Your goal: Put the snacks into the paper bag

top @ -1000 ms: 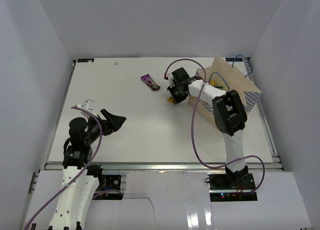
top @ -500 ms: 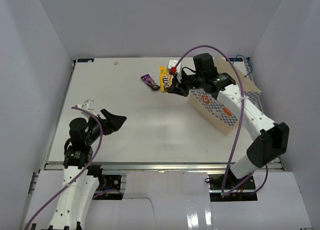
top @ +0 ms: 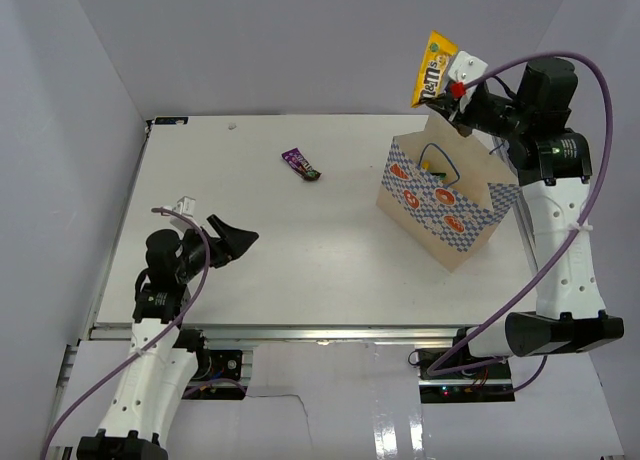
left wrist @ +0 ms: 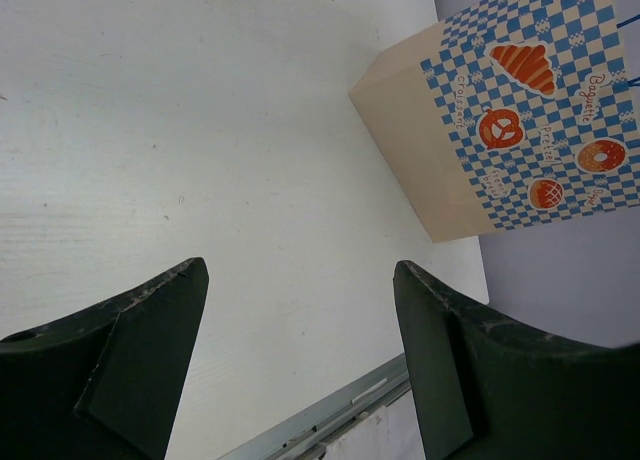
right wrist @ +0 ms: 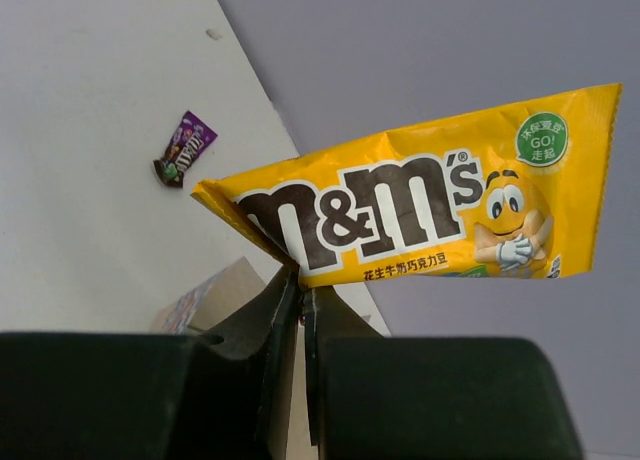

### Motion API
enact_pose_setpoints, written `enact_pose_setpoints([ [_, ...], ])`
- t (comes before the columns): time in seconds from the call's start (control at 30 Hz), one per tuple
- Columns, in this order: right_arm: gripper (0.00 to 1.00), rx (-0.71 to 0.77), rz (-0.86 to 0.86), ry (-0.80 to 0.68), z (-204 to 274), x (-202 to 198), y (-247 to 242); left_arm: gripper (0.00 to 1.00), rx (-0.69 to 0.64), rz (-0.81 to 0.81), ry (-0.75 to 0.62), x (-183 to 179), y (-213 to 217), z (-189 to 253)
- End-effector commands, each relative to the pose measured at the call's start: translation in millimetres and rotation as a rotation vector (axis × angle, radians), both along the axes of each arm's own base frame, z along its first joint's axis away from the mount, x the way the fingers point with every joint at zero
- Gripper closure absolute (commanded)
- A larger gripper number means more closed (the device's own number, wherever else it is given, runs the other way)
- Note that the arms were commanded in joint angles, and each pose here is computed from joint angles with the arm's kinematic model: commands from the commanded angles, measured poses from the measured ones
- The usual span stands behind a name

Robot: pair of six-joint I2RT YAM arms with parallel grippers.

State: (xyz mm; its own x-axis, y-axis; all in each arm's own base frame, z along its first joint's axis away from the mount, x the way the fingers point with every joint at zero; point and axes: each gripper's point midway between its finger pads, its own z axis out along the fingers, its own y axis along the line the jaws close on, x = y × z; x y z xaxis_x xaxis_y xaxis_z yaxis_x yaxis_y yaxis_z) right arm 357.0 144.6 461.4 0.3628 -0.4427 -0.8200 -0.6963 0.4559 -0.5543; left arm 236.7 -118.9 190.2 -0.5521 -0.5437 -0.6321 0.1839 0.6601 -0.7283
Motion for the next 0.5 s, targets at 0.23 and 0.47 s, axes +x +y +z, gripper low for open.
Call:
enact_pose_setpoints([
  [0.23,0.92,-0.259,-0.188,-0.014,-30,9,-76,0.13,-0.025,-0.051,-0.024,9,-8,1],
  [0.47,0.92,-0.405,-0.162,0.056,-66,2,-90,0.11,-0.047,-0.050,0.013,14,-10,-5],
])
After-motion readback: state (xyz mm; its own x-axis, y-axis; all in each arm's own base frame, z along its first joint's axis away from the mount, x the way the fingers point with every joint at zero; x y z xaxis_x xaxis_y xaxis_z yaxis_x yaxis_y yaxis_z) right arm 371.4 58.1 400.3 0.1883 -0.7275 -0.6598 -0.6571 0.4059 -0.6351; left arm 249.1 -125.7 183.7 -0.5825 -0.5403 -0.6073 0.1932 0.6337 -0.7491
